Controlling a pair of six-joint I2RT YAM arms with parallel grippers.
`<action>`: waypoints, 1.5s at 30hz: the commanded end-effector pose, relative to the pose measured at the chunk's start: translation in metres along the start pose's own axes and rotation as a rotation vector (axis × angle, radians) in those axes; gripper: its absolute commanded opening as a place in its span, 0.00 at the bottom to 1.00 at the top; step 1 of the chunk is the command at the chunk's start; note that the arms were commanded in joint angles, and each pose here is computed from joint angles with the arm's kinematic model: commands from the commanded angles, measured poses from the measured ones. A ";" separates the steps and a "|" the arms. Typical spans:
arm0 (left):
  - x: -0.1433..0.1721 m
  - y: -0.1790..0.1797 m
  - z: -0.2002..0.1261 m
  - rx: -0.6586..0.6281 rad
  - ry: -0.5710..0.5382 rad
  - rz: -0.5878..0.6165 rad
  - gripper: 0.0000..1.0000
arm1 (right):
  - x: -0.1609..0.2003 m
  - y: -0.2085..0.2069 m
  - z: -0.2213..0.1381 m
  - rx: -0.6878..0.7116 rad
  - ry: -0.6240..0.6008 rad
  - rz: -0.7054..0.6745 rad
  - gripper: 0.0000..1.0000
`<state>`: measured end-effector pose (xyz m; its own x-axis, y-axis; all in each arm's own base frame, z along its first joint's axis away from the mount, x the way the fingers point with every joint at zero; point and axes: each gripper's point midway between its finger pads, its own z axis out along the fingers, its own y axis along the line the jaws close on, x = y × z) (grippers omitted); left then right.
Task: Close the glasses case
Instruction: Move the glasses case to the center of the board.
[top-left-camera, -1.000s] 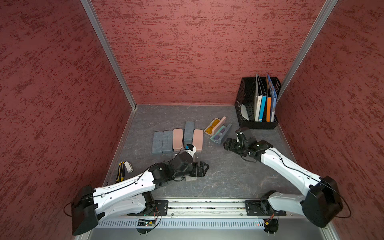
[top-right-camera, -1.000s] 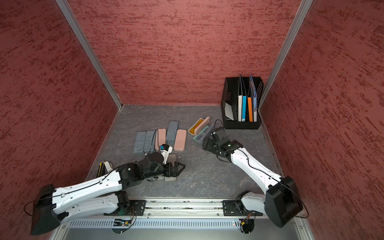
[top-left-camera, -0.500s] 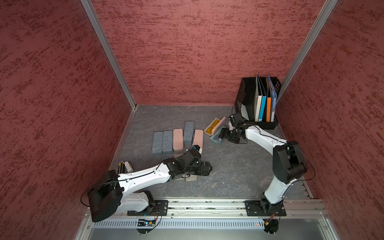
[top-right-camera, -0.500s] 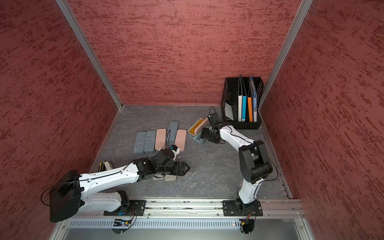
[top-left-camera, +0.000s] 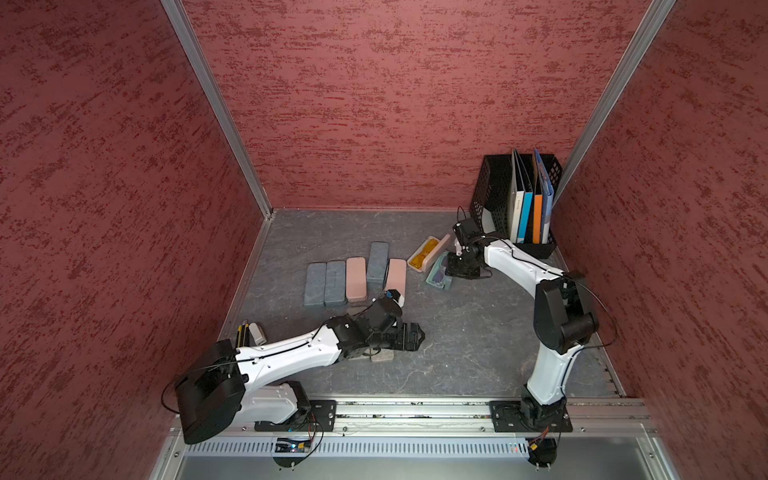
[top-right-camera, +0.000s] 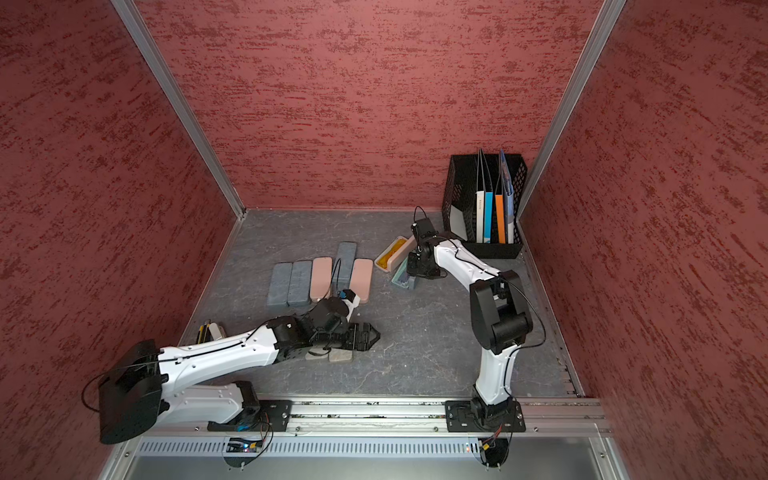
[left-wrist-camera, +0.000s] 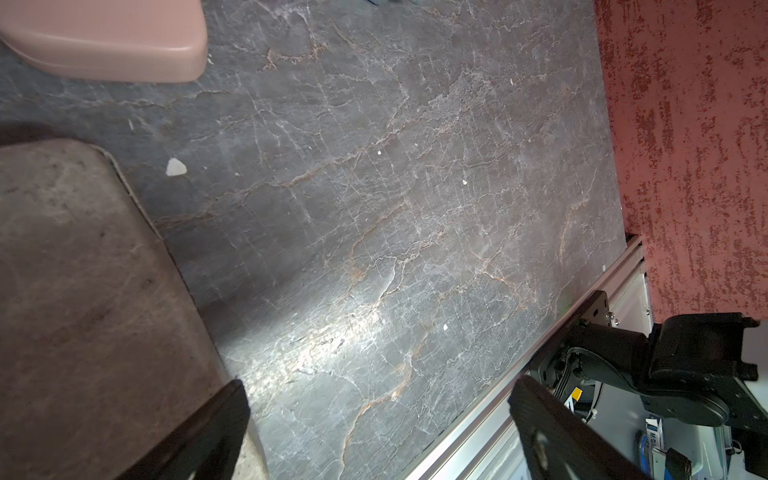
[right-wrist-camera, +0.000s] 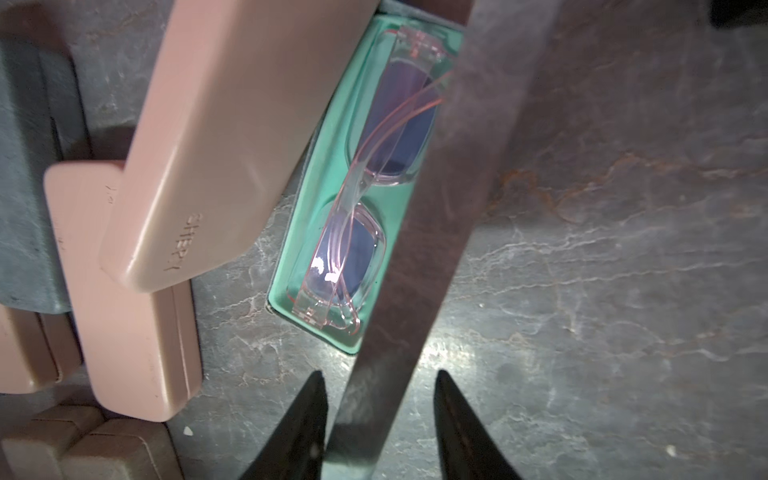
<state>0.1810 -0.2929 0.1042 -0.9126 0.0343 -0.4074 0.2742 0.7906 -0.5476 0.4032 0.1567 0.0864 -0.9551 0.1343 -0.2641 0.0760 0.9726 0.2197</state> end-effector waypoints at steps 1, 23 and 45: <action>-0.011 -0.010 -0.002 0.033 -0.034 0.022 1.00 | 0.004 -0.019 0.003 0.103 0.042 -0.050 0.39; -0.015 -0.018 0.013 0.033 -0.008 0.037 0.99 | 0.032 -0.051 -0.032 0.214 0.024 -0.137 0.18; -0.051 -0.035 0.069 0.077 0.013 -0.039 1.00 | 0.099 -0.066 -0.064 0.162 0.040 -0.142 0.18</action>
<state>0.2271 -0.3508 0.0847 -0.9277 0.0352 -0.3716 0.2601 0.7751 -0.5758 0.2893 0.0895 0.0999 -0.9734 -0.0056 -0.2290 -0.0068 1.0000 0.0046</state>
